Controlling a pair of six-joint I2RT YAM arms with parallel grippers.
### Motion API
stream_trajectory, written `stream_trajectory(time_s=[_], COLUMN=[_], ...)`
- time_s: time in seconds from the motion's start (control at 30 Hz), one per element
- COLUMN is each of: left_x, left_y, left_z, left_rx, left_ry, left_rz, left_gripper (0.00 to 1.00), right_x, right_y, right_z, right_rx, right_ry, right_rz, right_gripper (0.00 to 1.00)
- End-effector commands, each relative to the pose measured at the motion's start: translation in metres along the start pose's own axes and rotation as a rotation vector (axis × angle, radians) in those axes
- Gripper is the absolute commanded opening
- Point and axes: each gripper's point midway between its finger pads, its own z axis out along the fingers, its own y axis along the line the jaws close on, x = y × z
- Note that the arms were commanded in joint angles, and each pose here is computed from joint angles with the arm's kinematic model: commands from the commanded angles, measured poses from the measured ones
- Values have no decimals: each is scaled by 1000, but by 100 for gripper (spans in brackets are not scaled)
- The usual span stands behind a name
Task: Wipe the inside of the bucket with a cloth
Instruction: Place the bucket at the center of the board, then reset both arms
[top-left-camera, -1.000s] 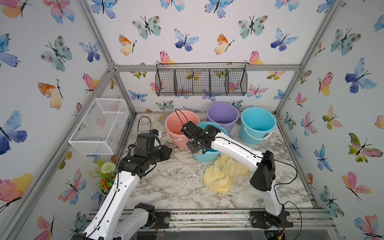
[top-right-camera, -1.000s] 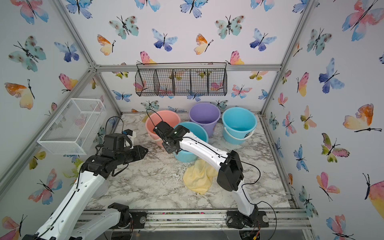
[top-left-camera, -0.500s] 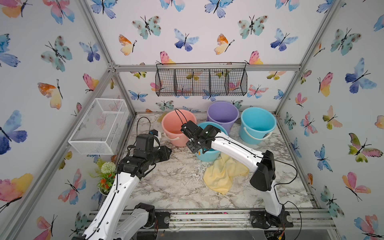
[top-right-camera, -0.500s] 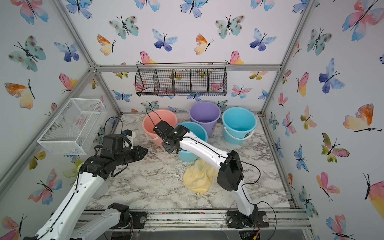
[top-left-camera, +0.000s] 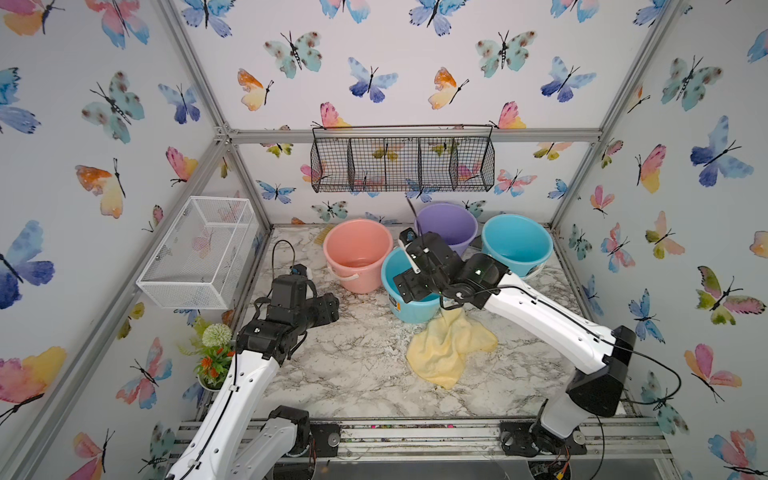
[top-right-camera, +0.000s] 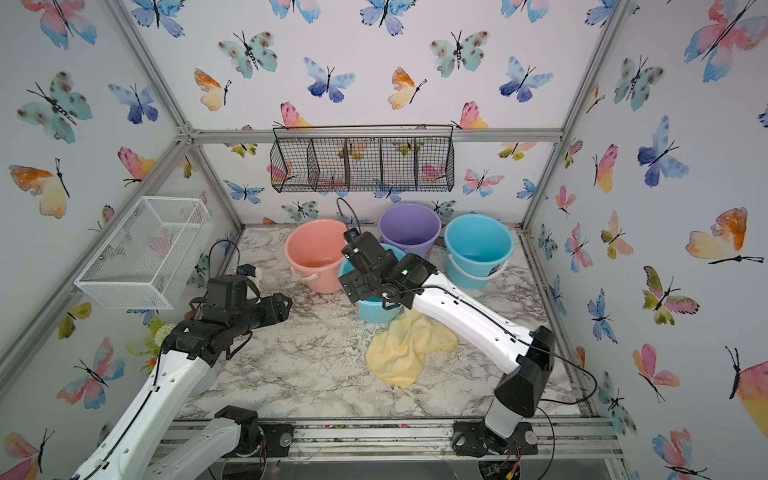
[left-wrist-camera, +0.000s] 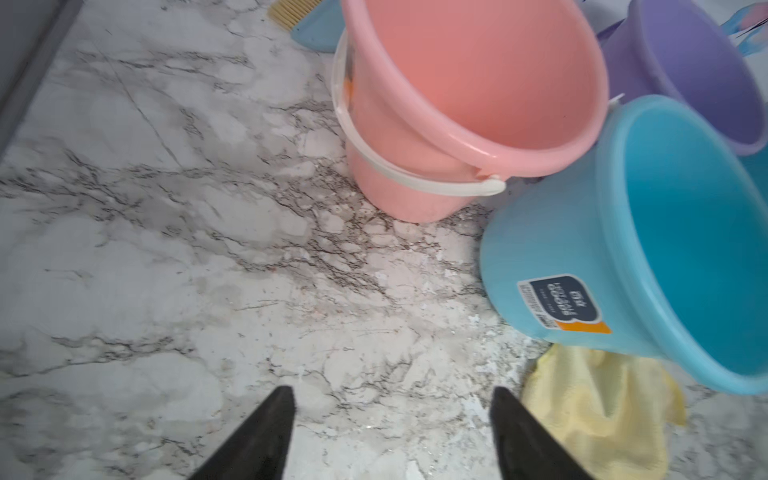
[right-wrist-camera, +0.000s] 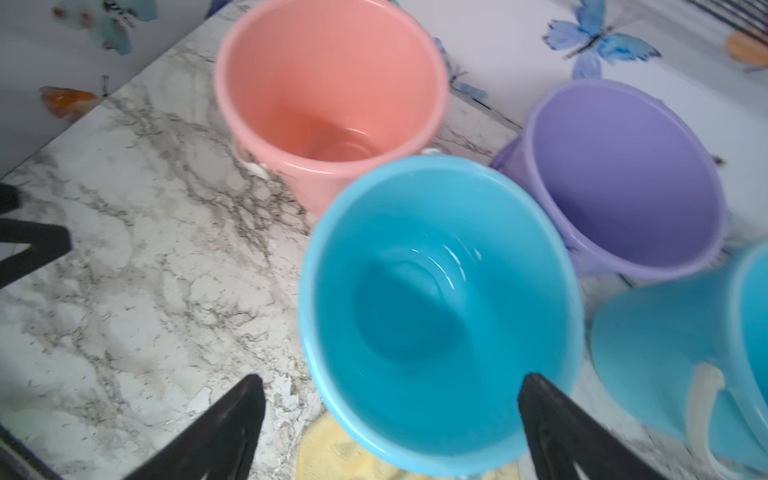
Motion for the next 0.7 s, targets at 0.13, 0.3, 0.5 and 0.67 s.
stream_trajectory(time_s=[0.13,0.3,0.5,0.67], left_x=[-20,-28,-32,-28], left_y=[55,94,127,132], left_z=[26,31,34,40], left_rx=[-206,-394,-567,-606], left_ry=[-135,-263,-451,-561], left_rz=[-129,-222,-203,-90], left_gripper=[98,98,99,98], right_x=[48,107,167,201], right_y=[-145,-216,-253,-273], right_z=[8,18,36,48], right_rx=[334,496,586,624], right_ry=[-102,-182,-243,-298], right_rz=[216,277,315,361], right_gripper=[99,99,99,98])
